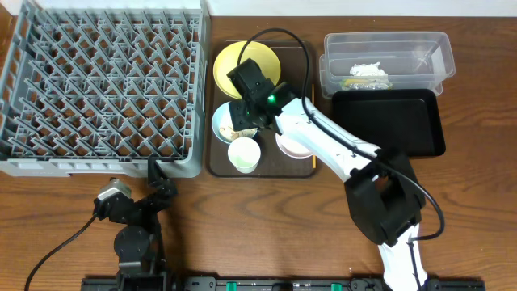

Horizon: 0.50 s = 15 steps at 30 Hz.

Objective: Sort waste into correct bins and load items into the dishwasher

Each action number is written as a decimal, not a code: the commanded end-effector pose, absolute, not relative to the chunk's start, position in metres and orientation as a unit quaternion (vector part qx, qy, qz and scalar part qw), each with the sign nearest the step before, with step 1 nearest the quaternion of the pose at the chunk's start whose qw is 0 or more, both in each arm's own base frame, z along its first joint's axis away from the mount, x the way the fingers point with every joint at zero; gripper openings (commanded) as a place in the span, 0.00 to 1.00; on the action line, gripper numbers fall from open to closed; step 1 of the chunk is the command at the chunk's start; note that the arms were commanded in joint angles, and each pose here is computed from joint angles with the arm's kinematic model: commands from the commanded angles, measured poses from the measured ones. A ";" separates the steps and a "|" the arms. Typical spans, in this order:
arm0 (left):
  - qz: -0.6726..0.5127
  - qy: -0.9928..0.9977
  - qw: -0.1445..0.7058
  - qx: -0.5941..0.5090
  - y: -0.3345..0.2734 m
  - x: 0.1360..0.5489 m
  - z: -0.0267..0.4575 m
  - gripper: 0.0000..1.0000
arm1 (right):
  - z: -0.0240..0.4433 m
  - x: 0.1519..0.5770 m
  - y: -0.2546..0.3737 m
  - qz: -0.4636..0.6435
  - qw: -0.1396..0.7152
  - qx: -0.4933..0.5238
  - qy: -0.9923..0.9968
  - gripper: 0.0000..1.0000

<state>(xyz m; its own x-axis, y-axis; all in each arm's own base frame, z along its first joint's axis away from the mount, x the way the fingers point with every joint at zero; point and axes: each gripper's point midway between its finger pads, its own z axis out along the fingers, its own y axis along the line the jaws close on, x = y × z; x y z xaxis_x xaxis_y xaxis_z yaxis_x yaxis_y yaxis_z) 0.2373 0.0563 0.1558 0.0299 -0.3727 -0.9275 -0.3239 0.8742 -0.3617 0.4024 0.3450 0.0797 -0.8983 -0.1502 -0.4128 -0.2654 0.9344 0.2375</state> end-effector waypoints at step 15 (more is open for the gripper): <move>0.003 0.715 0.653 -0.251 0.060 0.235 0.138 1.00 | 0.047 0.404 0.325 0.090 0.177 -0.079 0.977 0.48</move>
<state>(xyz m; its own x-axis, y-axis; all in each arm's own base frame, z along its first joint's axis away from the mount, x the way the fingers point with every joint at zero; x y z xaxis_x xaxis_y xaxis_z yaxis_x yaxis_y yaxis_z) 0.2373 0.0563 0.1558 0.0299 -0.3727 -0.9275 -0.3239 0.8742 -0.3617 0.3999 0.3332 0.0677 -0.9142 -0.1352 -0.3820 -0.2211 0.9564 0.1907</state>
